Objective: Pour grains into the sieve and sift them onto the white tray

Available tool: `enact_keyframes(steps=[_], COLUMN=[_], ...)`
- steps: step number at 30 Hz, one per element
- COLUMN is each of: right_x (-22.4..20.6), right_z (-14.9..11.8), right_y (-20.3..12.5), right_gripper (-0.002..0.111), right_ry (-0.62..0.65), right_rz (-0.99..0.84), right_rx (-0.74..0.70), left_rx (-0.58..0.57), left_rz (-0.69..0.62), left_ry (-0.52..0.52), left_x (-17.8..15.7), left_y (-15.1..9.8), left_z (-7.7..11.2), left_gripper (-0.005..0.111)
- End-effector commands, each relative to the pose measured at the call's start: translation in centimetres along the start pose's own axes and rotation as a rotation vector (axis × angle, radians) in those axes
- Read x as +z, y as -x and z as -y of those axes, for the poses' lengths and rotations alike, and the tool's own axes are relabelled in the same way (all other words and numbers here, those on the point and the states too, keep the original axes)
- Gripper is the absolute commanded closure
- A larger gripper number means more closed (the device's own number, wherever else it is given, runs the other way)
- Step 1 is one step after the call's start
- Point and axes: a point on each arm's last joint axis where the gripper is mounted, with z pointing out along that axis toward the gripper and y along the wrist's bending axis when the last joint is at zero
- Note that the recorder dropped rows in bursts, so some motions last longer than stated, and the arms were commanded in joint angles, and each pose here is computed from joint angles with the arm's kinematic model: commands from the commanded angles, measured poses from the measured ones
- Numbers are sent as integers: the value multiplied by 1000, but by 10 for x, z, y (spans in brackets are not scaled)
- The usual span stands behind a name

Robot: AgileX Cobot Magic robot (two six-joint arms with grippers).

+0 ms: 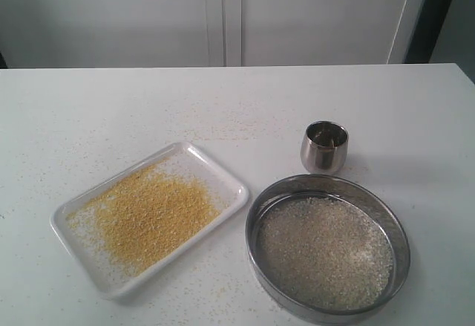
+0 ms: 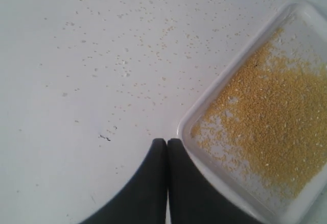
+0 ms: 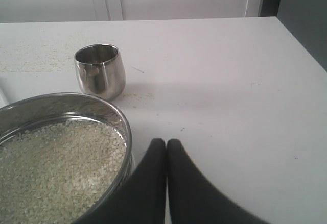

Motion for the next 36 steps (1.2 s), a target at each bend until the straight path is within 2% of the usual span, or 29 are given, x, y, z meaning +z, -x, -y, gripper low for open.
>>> enact_keyframes(steps=[1,11,23,28,36], right_x=[0,0,0,0,0], right_z=[0,0,0,0,0], right_y=[-1,-1,-1,-1,-1], right_gripper=[108,108,108,108,108], right_ry=[-6,-6,-6,-6,-6], right_rz=[7,7,7,7,7], right_rx=[-1,-1,-1,-1,-1], left_rx=[27,49,92,122,134], left_rz=[44,228,405,438,454], left_ry=[12,63,92,82,82], left_x=[-17,-52,-84,-100,-105], left_y=[-20,-65,-131,-158,-164], left_z=[7,21,41,51,54], left_gripper=[107,107,107,107,107])
